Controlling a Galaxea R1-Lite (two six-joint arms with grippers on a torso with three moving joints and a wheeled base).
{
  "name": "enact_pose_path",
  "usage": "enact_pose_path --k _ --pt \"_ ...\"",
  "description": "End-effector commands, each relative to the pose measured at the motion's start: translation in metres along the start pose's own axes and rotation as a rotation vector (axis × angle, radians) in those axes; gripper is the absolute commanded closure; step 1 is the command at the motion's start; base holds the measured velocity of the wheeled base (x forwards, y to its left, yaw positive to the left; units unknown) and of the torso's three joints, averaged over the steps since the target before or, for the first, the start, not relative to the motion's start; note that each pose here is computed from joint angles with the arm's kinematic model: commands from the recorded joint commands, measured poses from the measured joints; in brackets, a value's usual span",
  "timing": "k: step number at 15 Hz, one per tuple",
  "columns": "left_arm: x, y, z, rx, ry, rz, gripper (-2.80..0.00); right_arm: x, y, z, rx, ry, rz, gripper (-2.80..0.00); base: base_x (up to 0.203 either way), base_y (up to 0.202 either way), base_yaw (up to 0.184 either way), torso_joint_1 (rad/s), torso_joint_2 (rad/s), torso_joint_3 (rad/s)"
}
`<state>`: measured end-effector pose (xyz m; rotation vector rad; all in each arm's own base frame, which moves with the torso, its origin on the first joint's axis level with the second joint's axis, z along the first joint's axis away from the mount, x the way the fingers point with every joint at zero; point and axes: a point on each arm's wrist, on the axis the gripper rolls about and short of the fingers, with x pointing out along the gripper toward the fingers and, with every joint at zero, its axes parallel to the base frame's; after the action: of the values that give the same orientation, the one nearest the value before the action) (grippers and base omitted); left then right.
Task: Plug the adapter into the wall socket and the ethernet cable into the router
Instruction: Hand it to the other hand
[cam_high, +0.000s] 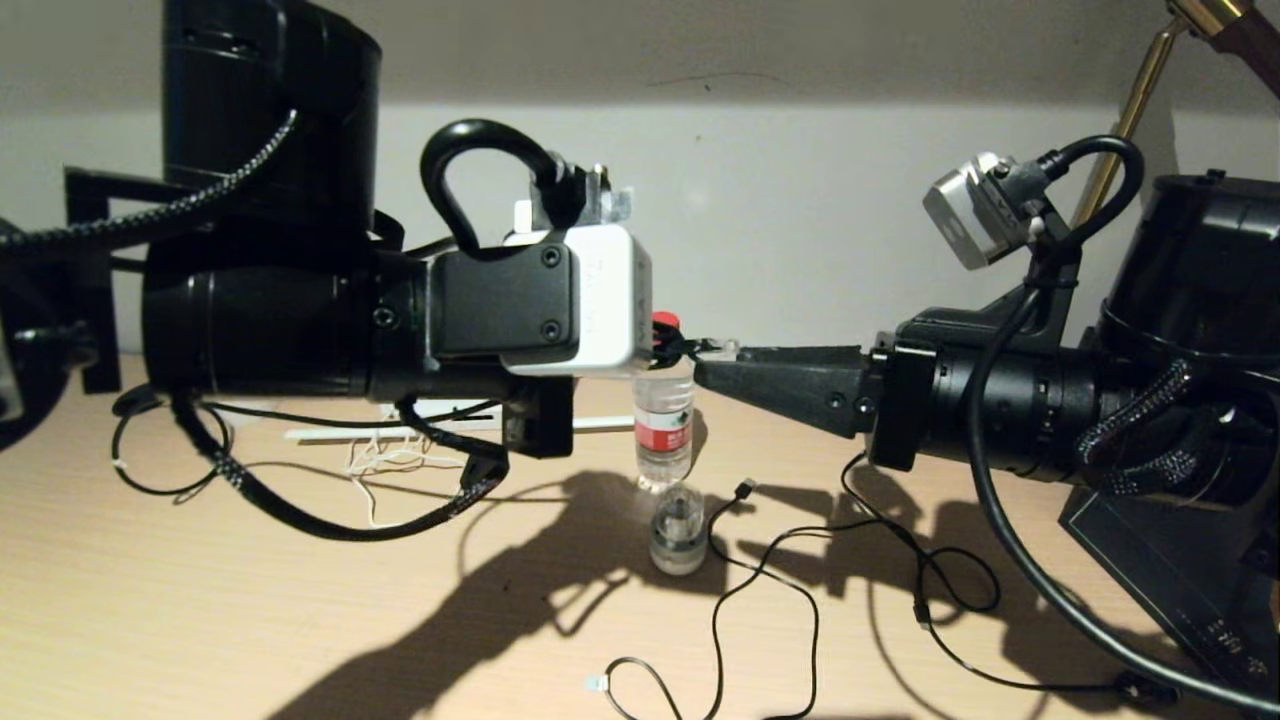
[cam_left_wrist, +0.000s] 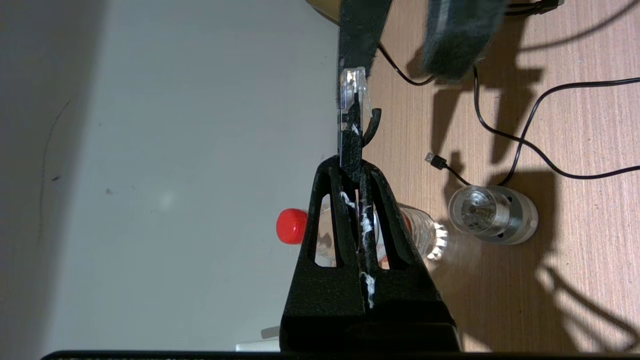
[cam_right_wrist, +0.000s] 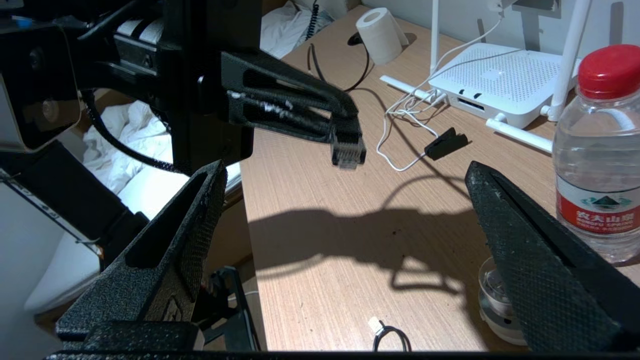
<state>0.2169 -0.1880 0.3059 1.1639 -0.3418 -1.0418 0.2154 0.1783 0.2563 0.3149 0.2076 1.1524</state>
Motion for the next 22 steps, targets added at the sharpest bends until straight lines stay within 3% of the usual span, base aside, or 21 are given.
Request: enact_pose_path --k 1,11,12,22 --pt "-0.003 0.000 0.002 0.008 -0.005 0.002 0.00 -0.001 0.002 0.001 -0.001 -0.004 0.009 -2.80 0.000 0.000 0.000 0.000 0.00 0.000" --pt "-0.006 -0.004 0.003 0.009 -0.011 -0.007 0.00 0.000 0.004 -0.001 -0.010 -0.001 0.017 -2.80 0.000 0.000 0.000 0.000 0.00 0.000" --pt "-0.005 -0.005 0.004 0.008 -0.012 -0.010 0.00 0.000 0.004 -0.001 -0.010 -0.001 0.017 0.00 0.000 0.000 0.000 0.000 0.00 0.000" --pt "0.000 -0.015 0.007 0.007 -0.027 -0.046 0.00 0.000 0.004 -0.001 -0.010 -0.002 0.019 0.00 0.000 0.000 0.000 0.000 0.00 0.000"
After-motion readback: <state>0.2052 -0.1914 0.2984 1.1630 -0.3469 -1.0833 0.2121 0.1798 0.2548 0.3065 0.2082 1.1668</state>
